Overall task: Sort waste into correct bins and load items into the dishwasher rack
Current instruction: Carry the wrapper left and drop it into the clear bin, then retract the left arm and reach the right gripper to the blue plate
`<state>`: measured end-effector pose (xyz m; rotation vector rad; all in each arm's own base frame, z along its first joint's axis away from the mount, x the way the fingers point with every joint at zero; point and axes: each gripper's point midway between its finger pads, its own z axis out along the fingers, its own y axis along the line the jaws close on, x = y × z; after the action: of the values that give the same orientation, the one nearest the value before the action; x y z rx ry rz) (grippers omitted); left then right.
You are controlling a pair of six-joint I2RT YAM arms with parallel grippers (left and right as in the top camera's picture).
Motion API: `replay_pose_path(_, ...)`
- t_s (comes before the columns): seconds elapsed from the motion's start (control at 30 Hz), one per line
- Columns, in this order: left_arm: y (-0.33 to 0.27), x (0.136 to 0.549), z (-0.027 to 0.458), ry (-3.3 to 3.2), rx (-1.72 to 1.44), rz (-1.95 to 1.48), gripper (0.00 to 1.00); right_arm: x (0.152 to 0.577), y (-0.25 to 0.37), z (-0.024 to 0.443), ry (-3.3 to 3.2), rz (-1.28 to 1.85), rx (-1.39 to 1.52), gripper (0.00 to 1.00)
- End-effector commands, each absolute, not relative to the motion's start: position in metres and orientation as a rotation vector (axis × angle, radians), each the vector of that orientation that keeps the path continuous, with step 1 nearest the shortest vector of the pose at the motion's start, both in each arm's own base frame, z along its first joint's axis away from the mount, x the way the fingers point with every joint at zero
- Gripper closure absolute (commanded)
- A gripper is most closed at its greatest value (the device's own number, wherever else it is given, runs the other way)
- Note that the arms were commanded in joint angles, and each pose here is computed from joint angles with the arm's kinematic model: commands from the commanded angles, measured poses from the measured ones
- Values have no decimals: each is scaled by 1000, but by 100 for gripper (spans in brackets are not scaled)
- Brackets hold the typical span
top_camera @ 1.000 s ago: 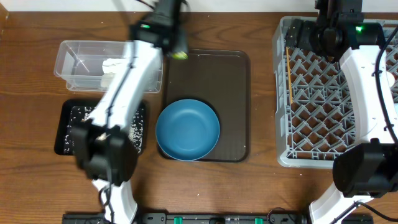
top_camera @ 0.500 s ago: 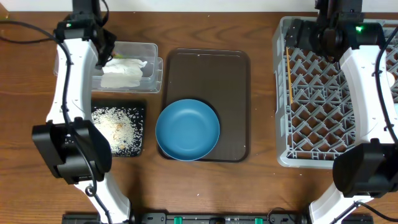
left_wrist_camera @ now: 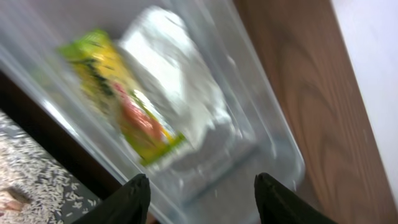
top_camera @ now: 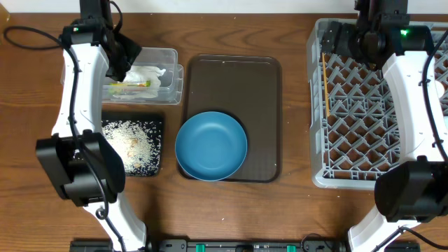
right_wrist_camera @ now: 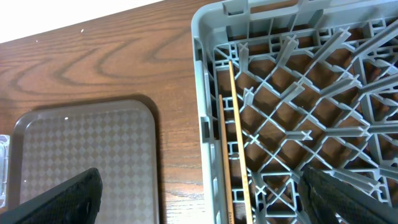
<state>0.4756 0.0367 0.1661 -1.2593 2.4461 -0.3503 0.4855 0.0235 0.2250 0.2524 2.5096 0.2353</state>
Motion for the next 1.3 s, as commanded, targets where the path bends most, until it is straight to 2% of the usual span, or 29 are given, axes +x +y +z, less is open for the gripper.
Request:
replay_pose_path(0.0, 3, 467, 216, 2496, -896, -515, 43, 482, 31, 237, 2487, 250, 243, 1)
replay_pose_path(0.13, 9, 451, 260, 2407, -848, -466, 40, 482, 31, 237, 2487, 250, 244, 1)
replay_pose_path(0.33, 65, 411, 298, 2277, -968, -183, 35, 482, 31, 237, 2488, 250, 242, 1)
replay_pose_path(0.57, 145, 351, 295, 2130, -1406, -23, 35, 482, 31, 237, 2488, 250, 243, 1)
replay_pose_path(0.6, 154, 344, 292, 2115, -1459, -11, 24, 482, 31, 237, 2488, 250, 242, 1)
replay_pose_path(0.63, 163, 338, 290, 2105, -1499, 2, 20, 482, 31, 237, 2488, 250, 243, 1)
replay_pose_path(0.7, 178, 326, 288, 2082, -1558, 25, 16, 482, 31, 237, 2487, 250, 244, 1)
replay_pose_path(0.87, 202, 312, 288, 2022, -1636, 52, 15, 486, 32, 241, 2461, 273, 269, 1)
replay_pose_path(0.97, 207, 308, 288, 2008, -1654, 58, 14, 494, 44, 250, 2407, 414, 394, 1)
replay_pose_path(1.0, 208, 308, 288, 2006, -1656, 59, 14, 487, 66, 252, 2431, 591, 383, 1)
replay_pose_path(1.07, 208, 308, 288, 2006, -1656, 59, 13, 478, 105, 265, 2425, 873, 242, 1)
replay_pose_path(1.13, 208, 308, 288, 2006, -1656, 59, 13, 460, 149, 278, 2383, 1076, -73, 3)
replay_pose_path(1.27, 208, 308, 288, 2006, -1656, 59, 13, 414, 213, 266, 2405, 1102, -500, 4)
